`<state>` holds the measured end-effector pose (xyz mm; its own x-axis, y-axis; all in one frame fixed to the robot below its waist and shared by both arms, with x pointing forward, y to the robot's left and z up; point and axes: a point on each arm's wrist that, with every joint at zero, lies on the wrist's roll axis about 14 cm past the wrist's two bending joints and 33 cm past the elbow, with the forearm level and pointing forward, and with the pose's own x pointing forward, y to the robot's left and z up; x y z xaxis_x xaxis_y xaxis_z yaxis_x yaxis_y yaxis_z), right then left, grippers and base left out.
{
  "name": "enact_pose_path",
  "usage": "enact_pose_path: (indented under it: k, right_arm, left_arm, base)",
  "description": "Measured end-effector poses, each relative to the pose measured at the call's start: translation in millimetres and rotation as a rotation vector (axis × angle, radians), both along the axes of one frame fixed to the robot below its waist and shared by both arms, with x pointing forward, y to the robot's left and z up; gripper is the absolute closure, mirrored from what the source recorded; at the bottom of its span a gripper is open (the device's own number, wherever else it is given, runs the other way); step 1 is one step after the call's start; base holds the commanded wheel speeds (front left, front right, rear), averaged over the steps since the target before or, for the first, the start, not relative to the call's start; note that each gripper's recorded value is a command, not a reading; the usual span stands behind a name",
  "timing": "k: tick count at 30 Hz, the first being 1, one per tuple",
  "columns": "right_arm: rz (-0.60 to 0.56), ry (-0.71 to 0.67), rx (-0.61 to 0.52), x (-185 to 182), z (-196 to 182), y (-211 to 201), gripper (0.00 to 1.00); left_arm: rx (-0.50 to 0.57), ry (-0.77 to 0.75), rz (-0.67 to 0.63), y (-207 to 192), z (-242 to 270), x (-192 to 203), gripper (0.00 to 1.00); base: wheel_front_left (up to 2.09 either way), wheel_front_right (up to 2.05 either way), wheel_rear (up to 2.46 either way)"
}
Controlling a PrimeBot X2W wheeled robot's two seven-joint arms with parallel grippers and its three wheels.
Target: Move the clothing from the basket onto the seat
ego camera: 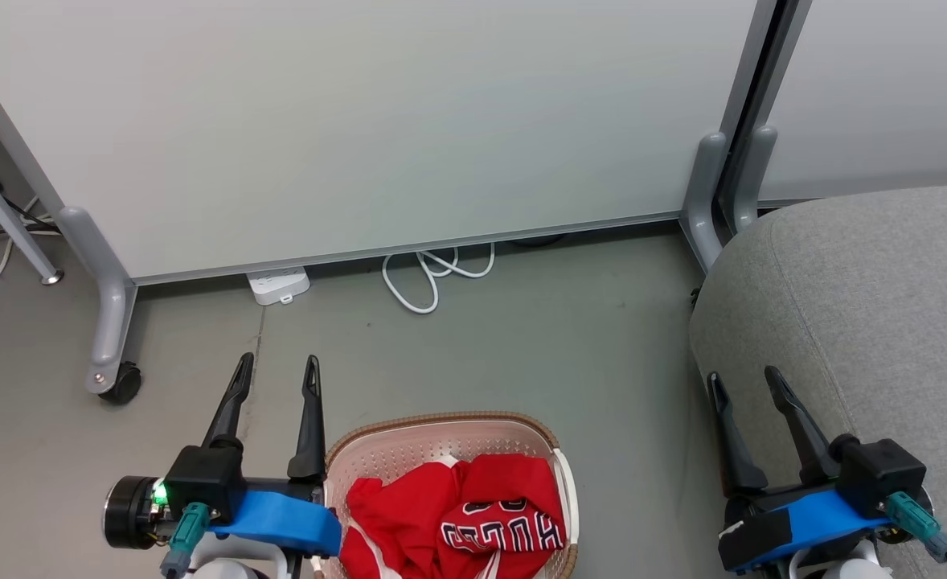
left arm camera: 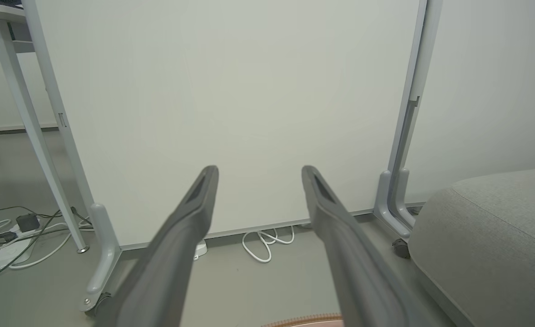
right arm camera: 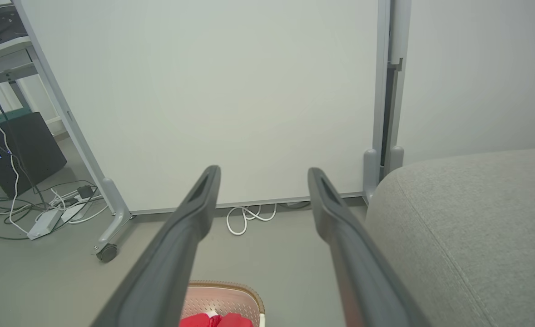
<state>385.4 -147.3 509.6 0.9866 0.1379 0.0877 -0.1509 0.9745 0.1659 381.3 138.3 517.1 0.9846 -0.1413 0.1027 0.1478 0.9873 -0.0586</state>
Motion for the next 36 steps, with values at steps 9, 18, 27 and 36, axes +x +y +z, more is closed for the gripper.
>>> enact_pose_path:
  k: [9,18,27,36]
  right_arm:
    - [0.015,-0.007,-0.055,-0.1,-1.8,3.7,0.0]
    - [0.018,0.001,-0.055,0.5,-4.3,4.5,0.0]
    - [0.018,0.012,-0.054,2.1,-7.8,4.6,0.0]
    - [0.015,0.027,-0.054,17.3,-14.4,3.2,0.0]
  left_arm:
    - [0.053,0.001,-0.012,-3.1,-4.7,-1.3,0.0]
    - [0.051,0.011,-0.012,-3.4,-7.8,-1.7,0.0]
    - [0.06,0.031,-0.039,-8.7,-14.8,0.2,0.0]
    - [0.151,0.062,-0.172,-31.8,-28.3,31.3,0.0]
  base:
    - [0.0,0.0,0.0]
    - [0.0,0.0,0.0]
    - [0.0,0.0,0.0]
    - [0.0,0.0,0.0]
